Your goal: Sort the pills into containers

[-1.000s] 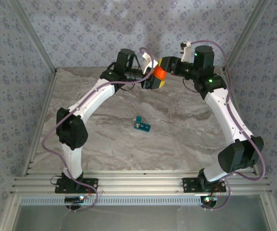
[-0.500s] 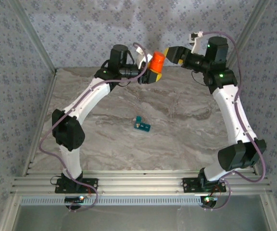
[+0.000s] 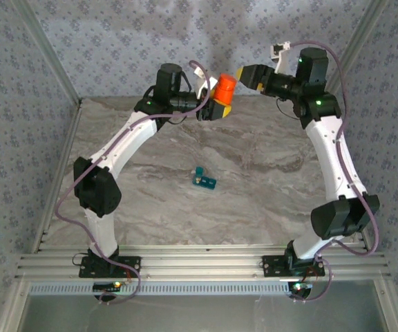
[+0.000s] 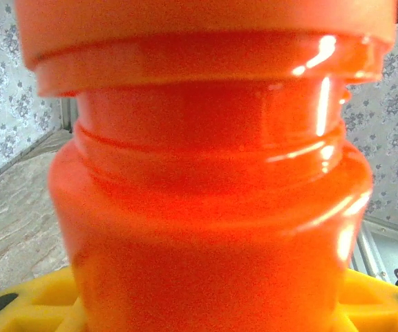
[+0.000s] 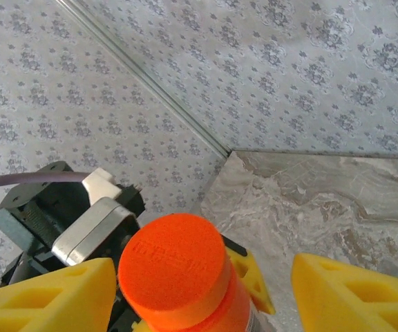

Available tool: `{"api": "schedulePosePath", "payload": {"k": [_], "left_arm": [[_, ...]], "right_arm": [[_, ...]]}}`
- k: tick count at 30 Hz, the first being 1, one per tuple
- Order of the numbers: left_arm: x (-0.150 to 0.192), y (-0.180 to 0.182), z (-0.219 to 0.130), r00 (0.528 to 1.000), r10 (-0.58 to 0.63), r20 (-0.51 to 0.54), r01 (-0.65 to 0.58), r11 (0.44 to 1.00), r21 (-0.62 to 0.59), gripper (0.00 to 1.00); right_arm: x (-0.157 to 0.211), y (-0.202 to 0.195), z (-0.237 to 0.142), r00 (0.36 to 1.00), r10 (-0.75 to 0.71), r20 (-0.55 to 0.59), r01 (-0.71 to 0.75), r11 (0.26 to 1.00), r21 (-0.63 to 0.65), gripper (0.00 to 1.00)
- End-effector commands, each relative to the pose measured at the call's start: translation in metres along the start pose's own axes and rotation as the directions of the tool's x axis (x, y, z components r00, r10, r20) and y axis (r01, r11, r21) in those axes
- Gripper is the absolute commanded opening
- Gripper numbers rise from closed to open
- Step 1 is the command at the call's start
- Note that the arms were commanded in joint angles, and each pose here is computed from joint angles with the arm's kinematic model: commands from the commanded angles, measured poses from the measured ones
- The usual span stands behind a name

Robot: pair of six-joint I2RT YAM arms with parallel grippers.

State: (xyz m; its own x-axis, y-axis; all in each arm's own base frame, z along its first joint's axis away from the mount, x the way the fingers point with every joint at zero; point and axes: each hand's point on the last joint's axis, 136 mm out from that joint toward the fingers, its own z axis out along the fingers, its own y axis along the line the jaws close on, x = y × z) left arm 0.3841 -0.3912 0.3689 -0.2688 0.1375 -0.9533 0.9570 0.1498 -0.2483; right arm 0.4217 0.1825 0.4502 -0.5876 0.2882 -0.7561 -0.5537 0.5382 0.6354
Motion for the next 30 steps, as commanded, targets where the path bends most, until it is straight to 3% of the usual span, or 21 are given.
{"api": "schedulePosePath", "payload": {"k": [1,8,20,23,30], "left_arm": [[-0.023,-0.023,-0.011,0.998,0.05,0.045,-0.052,0.998,0.047,0.0],[-0.022,-0.026,-0.01,0.998,0.049,0.038,-0.052,0.997,0.061,0.0],[-0.019,-0.025,-0.008,0.999,0.047,0.024,-0.048,0.997,0.064,0.0],[-0.028,-0.027,-0.009,0.997,0.063,0.038,-0.065,0.996,0.066,0.0],[-0.026,-0.027,-0.008,0.998,0.06,0.033,-0.062,0.996,0.066,0.0]], "right_arm": [[-0.009,0.002,0.003,1.0,0.003,-0.001,-0.003,1.0,0.005,0.66],[-0.001,0.009,0.019,0.997,-0.001,-0.071,-0.001,1.0,-0.031,0.62],[0.046,0.007,0.03,0.96,-0.061,-0.272,0.071,0.997,0.027,0.42],[0.047,0.007,0.028,0.958,-0.068,-0.277,0.083,0.996,0.041,0.45],[0.022,0.008,0.018,0.983,-0.027,-0.181,0.033,0.999,0.034,0.64]]}}
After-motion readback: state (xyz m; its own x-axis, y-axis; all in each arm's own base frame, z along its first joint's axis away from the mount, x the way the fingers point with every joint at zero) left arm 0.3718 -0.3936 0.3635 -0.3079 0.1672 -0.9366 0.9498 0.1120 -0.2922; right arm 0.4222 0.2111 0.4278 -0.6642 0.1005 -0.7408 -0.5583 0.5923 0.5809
